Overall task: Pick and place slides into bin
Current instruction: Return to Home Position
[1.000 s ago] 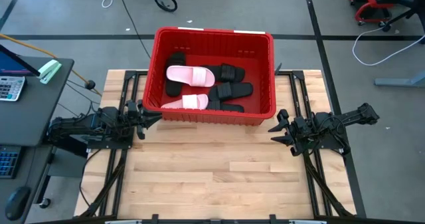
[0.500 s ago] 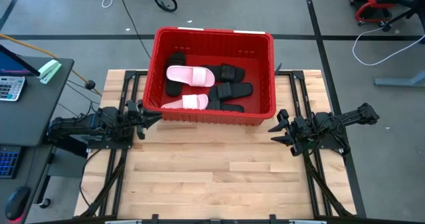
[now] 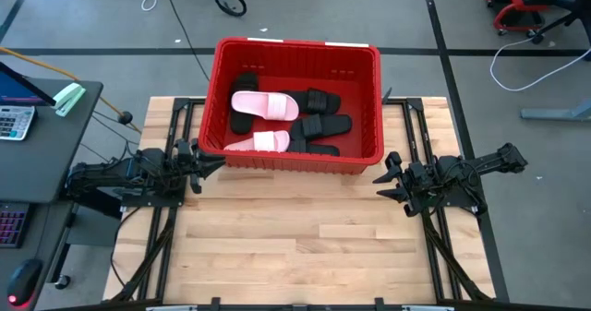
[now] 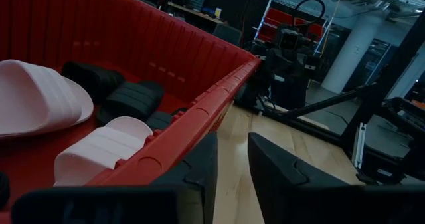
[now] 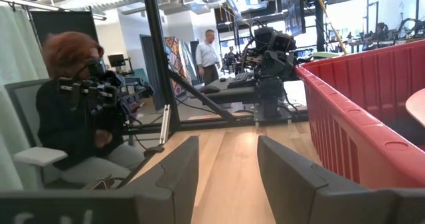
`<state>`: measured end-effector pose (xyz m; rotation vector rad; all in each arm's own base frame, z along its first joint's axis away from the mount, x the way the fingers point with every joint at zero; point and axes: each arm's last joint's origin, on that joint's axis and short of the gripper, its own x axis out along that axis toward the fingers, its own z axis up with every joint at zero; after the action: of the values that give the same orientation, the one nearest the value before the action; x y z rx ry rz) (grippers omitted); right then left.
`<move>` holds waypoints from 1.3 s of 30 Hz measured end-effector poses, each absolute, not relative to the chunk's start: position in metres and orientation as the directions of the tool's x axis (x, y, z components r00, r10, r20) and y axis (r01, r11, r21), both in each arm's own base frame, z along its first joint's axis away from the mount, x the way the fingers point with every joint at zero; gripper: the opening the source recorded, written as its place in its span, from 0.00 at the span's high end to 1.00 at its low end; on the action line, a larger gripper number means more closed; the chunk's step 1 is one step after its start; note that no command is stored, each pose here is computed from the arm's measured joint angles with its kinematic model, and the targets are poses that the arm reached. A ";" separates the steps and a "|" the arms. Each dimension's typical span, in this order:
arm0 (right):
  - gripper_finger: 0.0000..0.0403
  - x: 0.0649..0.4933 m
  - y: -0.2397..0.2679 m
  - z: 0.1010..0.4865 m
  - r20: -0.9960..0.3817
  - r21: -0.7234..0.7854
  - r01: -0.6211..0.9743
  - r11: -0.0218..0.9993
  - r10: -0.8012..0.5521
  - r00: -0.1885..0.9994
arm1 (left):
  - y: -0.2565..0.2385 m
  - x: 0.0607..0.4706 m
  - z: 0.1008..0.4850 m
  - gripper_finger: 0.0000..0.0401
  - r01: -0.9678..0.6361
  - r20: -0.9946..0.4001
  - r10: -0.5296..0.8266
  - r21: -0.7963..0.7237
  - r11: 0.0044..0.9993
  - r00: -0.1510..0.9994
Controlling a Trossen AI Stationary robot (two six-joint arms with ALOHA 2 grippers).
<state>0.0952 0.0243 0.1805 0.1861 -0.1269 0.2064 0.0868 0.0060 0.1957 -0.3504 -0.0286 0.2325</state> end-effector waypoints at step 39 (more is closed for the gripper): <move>0.60 0.095 0.024 0.180 0.144 0.170 -0.215 0.962 0.191 0.971 | 0.006 0.087 0.196 0.78 -0.221 -0.013 0.230 -0.344 0.913 0.973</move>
<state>0.0952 0.0243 0.1805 0.1860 -0.1268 0.2062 0.0868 0.0060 0.1957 -0.3506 -0.0284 0.2324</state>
